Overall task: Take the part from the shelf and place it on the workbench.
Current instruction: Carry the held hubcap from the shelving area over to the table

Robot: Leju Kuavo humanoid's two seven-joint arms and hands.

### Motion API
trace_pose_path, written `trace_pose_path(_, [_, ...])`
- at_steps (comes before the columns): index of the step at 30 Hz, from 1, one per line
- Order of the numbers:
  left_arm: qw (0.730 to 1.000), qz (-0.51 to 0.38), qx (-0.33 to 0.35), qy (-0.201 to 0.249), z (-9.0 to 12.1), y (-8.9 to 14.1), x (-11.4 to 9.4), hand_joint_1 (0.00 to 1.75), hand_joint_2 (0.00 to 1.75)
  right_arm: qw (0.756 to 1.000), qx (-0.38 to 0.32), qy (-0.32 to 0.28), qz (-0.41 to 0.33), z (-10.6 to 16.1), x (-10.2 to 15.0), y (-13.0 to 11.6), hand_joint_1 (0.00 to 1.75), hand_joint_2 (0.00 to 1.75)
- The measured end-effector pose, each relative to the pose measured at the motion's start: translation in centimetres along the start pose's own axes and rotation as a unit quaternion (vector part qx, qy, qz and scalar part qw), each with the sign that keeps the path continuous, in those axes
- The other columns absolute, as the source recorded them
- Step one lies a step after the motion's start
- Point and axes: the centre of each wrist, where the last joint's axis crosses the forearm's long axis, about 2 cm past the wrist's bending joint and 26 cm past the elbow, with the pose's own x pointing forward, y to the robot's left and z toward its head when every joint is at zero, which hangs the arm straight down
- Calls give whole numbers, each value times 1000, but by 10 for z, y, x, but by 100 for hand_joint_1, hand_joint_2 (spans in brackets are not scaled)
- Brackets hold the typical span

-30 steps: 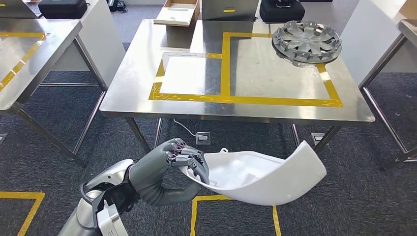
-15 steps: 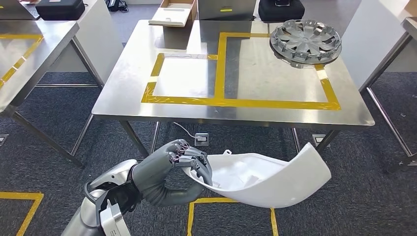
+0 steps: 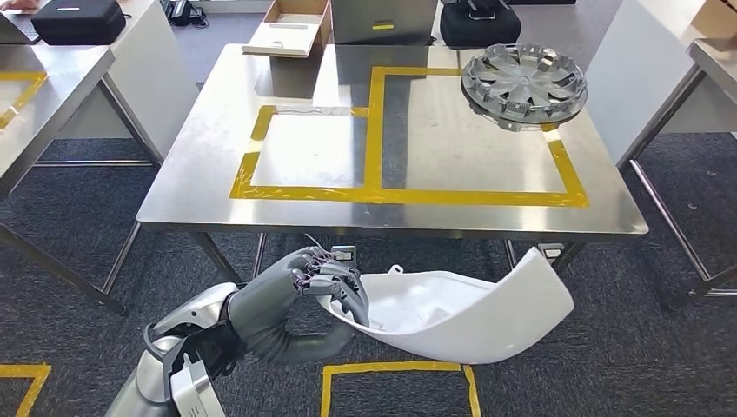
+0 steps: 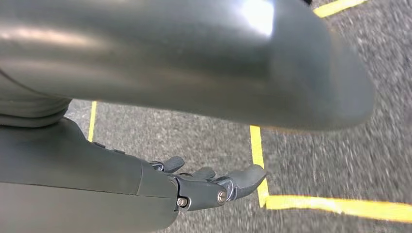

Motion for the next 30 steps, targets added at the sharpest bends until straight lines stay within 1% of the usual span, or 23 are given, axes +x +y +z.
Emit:
trace_pose_path(5, [1000,2,0,-3,-1,0,0,175,175,1000,-3,-3,0,0,3,0,0,0])
trace_pose_path(18, [1000,9,0,-6,1,-1,-2,175,175,1000,-6,0,-3,0,-1,-1,0,0])
trace_pose_path(26, [1000,9,-1,3,8,0,-4,175,175,1000,-6,4,-1,1,-4,-1,0,0])
trace_pose_path(30, [1000,7,-2,3,10,0,-4,175,175,1000,-6,1,-1,0,-1,-1,0,0])
